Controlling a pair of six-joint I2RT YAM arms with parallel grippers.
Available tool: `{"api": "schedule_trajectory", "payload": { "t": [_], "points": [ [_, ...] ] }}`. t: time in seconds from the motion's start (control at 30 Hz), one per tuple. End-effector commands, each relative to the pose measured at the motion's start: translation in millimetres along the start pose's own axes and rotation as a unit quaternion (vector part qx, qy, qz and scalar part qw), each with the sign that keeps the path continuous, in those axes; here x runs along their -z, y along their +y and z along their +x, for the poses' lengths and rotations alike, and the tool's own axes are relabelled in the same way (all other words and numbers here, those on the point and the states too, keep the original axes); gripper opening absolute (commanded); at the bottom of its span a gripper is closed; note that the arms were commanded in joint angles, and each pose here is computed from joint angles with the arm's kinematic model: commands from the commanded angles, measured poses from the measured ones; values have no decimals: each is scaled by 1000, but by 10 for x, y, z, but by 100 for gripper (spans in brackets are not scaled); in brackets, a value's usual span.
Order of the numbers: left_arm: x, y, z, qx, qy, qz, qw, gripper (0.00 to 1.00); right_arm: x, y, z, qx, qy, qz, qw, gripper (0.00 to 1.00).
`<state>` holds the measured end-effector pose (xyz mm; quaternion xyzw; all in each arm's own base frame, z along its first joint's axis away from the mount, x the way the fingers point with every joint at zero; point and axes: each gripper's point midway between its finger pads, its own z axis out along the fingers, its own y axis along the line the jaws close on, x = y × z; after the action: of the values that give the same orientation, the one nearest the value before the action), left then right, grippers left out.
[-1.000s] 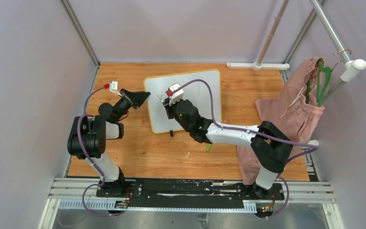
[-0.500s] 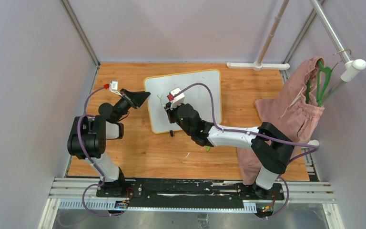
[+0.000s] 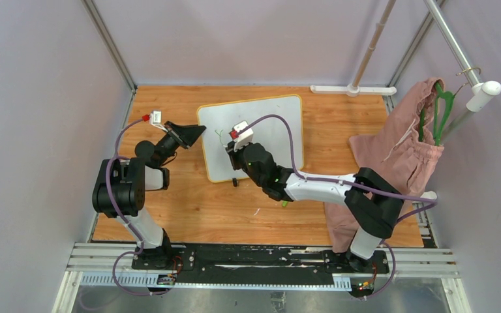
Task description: Write a sentence on the whiteboard
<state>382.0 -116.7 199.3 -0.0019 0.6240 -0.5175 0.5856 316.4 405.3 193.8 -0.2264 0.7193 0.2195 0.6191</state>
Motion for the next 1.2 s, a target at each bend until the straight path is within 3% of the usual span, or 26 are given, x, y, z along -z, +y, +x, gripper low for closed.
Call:
{"api": "schedule_trajectory", "payload": {
  "t": [0.0,0.3,0.57,1.17],
  "points": [
    [-10,-169,33,-19,7,29,999,0,113,-24,-231,-19,-22,9,1000,0],
    [-17,-160,43,-17,8,28,999,0,301,-105,-798,-20,-75,8,997,0],
    [-15,-166,39,-18,8,29,999,0,238,-346,-610,-12,-49,23,998,0],
    [-16,-173,44,-19,9,30,999,0,94,-167,-322,-10,-22,-27,999,0]
  ]
}}
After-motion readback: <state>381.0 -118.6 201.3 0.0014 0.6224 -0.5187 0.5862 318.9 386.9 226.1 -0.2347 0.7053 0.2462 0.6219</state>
